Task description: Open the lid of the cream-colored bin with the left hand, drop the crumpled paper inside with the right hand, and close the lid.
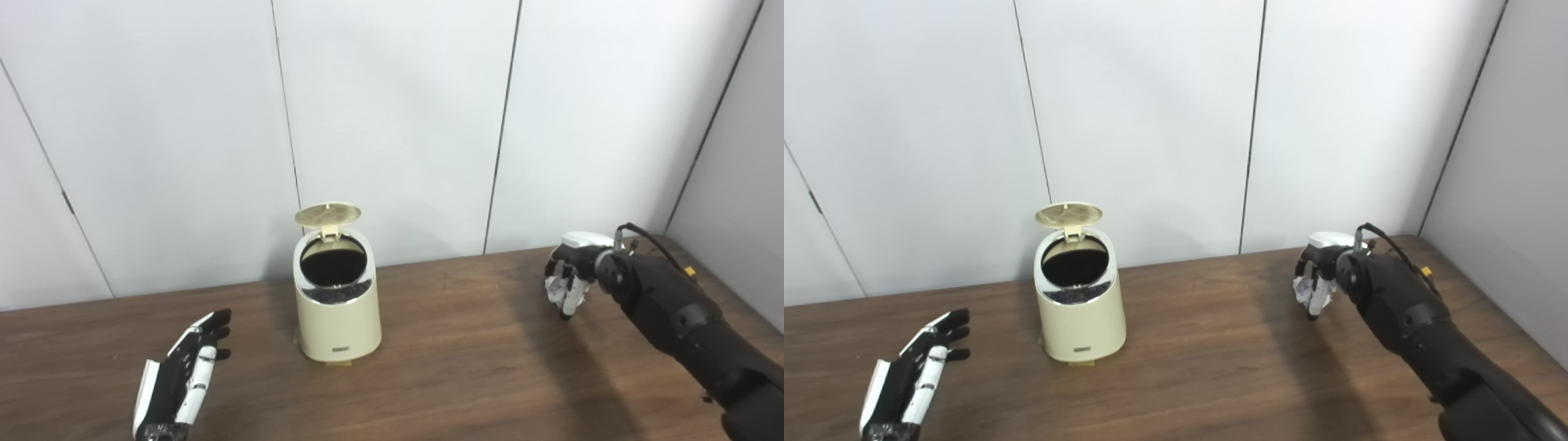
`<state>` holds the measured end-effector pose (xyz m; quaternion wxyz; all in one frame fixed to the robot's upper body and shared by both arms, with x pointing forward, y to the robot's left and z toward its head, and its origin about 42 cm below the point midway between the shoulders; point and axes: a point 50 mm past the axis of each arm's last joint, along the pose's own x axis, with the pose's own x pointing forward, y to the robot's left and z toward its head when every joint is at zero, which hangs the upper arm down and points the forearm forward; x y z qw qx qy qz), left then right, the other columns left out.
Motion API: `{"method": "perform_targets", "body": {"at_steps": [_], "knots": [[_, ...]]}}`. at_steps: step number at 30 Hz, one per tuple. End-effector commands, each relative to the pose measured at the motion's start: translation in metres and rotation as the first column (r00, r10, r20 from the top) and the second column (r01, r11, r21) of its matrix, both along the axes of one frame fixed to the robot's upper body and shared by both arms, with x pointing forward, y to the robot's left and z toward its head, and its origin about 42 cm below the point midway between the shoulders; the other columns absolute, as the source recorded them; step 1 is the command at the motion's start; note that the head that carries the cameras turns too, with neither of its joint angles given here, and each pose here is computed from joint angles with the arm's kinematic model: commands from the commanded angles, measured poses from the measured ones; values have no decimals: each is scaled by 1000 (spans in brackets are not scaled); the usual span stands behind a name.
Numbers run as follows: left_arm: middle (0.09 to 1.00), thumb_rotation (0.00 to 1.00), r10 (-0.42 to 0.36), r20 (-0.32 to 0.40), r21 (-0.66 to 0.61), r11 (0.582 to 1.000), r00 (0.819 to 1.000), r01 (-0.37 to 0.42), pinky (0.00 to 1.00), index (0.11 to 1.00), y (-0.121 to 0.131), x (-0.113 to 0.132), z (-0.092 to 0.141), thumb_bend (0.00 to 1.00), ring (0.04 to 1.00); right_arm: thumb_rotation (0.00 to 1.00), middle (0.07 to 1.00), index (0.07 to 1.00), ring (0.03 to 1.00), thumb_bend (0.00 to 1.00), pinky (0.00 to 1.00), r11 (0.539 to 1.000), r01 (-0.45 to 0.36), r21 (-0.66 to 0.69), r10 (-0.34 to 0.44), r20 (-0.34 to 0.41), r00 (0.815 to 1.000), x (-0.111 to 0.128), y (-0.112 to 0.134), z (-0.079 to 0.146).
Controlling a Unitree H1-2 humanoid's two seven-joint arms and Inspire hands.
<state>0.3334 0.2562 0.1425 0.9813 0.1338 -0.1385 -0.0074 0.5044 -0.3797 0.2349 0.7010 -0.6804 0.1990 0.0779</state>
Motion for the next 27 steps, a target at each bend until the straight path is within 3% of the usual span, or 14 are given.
{"method": "perform_targets", "body": {"at_steps": [1,2,3,5,7,10,11,15,27], "knots": [[847,837,-7,77,2,1000,997,7,711,849,-1,6,20,212,824,27,622,675,673,804,775,1000,4,-27,-2,90,996,5,-2,22],[846,838,-7,77,4,1000,997,7,712,850,-1,7,19,215,824,11,521,574,544,643,531,999,13,-32,-9,122,992,5,-1,20],[847,839,-7,77,5,1000,997,7,713,851,-1,7,19,217,824,5,505,532,516,589,462,999,20,-35,-15,145,989,5,-1,18],[847,843,-10,77,3,1000,997,10,715,852,-1,7,18,214,826,0,522,491,535,539,428,998,24,-55,-13,191,982,4,2,14],[846,844,-9,77,2,1000,997,9,717,852,-1,7,18,214,827,0,505,487,490,532,365,997,28,-72,-13,208,978,5,2,12],[842,844,-6,81,8,1000,997,6,707,845,-1,7,18,213,821,0,549,468,552,521,430,996,32,-87,-12,220,975,7,0,8],[844,843,-7,81,4,1000,997,7,709,846,-1,7,18,209,823,0,514,479,492,527,382,996,35,-85,-15,221,975,8,0,8],[844,828,-8,81,9,1000,997,7,708,845,0,7,19,206,823,0,448,494,412,531,322,995,55,-86,-35,212,977,11,2,11],[846,835,-10,75,7,1000,997,9,721,849,-1,7,19,206,829,0,444,492,414,532,340,996,23,-91,-3,214,977,9,6,22]]}}
